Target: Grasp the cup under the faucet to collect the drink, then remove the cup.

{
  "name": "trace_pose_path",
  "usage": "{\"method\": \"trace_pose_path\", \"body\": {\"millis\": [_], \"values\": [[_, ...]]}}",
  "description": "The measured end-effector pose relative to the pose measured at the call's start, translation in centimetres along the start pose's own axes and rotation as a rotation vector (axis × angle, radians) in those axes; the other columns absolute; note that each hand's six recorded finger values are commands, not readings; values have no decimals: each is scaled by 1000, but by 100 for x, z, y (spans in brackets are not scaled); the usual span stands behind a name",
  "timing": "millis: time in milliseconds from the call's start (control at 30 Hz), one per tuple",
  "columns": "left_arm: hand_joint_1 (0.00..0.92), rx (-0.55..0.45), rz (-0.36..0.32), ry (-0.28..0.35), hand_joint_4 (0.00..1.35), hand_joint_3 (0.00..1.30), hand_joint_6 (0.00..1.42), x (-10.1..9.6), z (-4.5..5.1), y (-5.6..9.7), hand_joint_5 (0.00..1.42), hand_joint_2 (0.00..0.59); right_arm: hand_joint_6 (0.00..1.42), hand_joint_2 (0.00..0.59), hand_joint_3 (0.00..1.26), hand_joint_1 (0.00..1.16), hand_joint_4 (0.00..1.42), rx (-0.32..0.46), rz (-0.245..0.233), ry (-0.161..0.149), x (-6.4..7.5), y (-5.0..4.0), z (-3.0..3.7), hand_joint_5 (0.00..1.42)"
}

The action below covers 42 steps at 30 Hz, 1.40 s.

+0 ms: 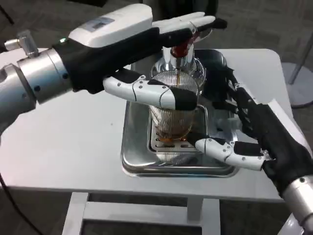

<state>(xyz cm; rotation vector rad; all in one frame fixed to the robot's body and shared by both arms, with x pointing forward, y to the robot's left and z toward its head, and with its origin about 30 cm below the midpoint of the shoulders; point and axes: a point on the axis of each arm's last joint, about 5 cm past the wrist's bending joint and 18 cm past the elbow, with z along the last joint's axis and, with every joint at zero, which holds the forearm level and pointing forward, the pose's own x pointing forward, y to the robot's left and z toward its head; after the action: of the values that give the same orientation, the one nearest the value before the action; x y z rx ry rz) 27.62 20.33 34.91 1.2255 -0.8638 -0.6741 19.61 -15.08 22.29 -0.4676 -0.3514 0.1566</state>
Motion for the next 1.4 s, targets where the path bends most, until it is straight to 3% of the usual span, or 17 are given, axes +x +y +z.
{"method": "trace_pose_path", "body": {"millis": [367,700,967,1100,1400], "values": [[0,6,5,8,6,79,204,-25,-9,22,83,75,362,215,0,829,65,13,4,14,130,111,-36,173],[0,13,8,16,6,79,204,-45,-10,41,83,75,340,222,0,822,66,24,-27,-6,188,153,-32,169],[0,15,7,14,2,79,204,-45,-3,43,83,76,339,225,0,812,66,28,-17,-15,232,168,-55,160],[0,16,6,14,0,79,204,-47,3,42,83,76,339,228,0,803,66,33,-14,-36,263,174,-37,149],[0,21,2,20,0,79,204,-58,17,52,77,76,339,228,0,799,66,46,-6,-47,296,204,-35,148]]}}
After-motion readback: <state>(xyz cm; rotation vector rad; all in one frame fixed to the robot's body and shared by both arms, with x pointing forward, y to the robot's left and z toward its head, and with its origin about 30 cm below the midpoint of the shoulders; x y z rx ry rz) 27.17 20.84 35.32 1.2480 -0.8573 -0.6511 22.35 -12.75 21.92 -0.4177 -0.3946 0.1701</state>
